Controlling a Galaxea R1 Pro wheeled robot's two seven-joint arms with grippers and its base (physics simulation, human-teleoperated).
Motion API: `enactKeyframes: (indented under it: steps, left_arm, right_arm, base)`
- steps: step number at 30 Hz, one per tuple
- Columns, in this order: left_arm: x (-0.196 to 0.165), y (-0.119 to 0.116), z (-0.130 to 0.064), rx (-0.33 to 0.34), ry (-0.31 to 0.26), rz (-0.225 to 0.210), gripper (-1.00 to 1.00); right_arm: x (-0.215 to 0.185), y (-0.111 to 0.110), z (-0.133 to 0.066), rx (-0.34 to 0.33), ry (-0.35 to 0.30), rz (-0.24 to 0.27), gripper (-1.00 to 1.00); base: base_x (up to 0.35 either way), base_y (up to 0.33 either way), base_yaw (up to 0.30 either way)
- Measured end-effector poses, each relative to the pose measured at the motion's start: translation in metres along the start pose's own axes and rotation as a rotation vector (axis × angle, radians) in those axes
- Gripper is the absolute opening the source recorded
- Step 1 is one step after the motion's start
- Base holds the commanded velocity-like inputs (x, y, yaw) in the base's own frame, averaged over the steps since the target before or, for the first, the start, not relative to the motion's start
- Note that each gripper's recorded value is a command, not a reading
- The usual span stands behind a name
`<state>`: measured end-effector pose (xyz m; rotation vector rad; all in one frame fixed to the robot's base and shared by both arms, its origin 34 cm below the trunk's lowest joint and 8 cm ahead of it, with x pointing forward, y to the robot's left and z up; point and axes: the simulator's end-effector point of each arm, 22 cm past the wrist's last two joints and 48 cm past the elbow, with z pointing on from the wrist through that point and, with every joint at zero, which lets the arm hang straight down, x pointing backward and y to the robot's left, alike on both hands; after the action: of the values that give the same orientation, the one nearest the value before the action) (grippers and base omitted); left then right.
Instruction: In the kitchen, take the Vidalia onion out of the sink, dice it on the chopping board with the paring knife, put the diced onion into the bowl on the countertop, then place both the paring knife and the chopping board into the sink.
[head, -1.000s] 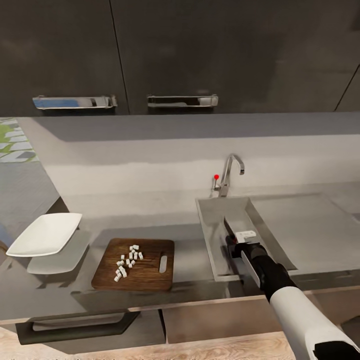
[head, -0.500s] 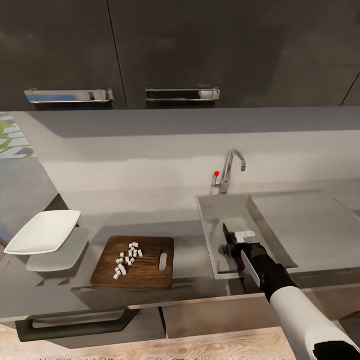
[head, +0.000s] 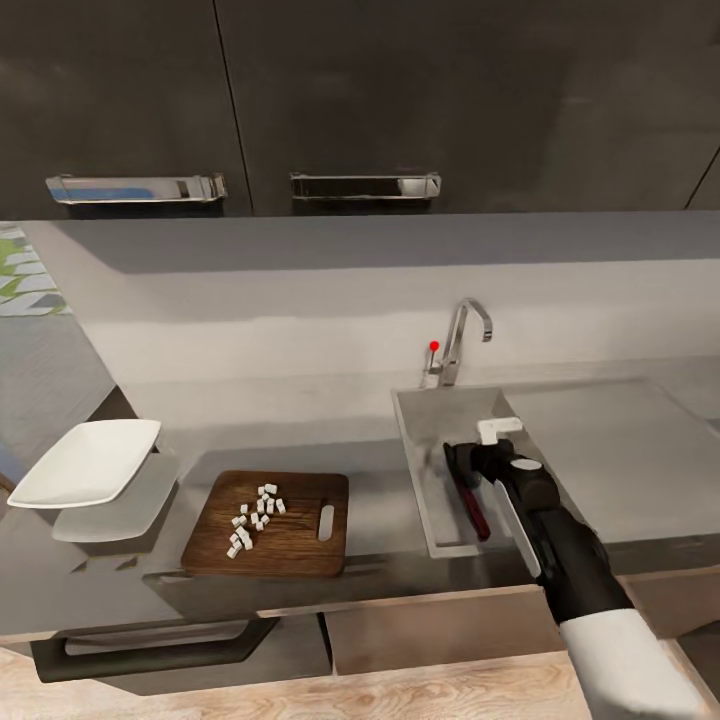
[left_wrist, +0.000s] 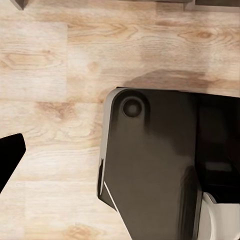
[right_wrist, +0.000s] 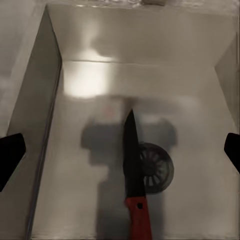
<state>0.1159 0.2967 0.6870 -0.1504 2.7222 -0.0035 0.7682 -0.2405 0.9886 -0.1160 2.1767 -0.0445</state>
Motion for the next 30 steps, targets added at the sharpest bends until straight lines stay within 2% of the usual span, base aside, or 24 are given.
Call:
enactKeyframes:
  steps: [4, 9, 18, 28, 30]
  left_arm:
    - [-0.001, 0.001, 0.000, 0.000, -0.001, 0.001, 1.00]
    - [0.000, 0.001, 0.000, -0.001, 0.000, 0.001, 1.00]
    - [-0.003, 0.002, 0.000, -0.001, -0.009, 0.003, 1.00]
    - [-0.002, 0.002, 0.000, -0.003, -0.008, 0.003, 1.00]
    - [-0.002, 0.002, 0.000, -0.003, -0.008, 0.003, 1.00]
  right_arm:
    - [0.009, 0.007, -0.027, -0.012, -0.023, 0.003, 1.00]
    - [0.016, 0.012, -0.036, -0.019, -0.026, 0.006, 1.00]
    - [0.015, 0.014, -0.038, -0.023, -0.031, 0.007, 1.00]
    - [0.015, 0.016, -0.038, -0.028, -0.030, 0.012, 1.00]
    - [0.015, 0.019, -0.038, -0.042, -0.029, 0.027, 1.00]
  base:
    - [0.000, 0.000, 0.000]
    - [-0.030, 0.000, 0.000]
    - [-0.048, 0.016, 0.000]
    - [-0.234, 0.181, 0.000]
    - [-0.234, 0.207, 0.000]
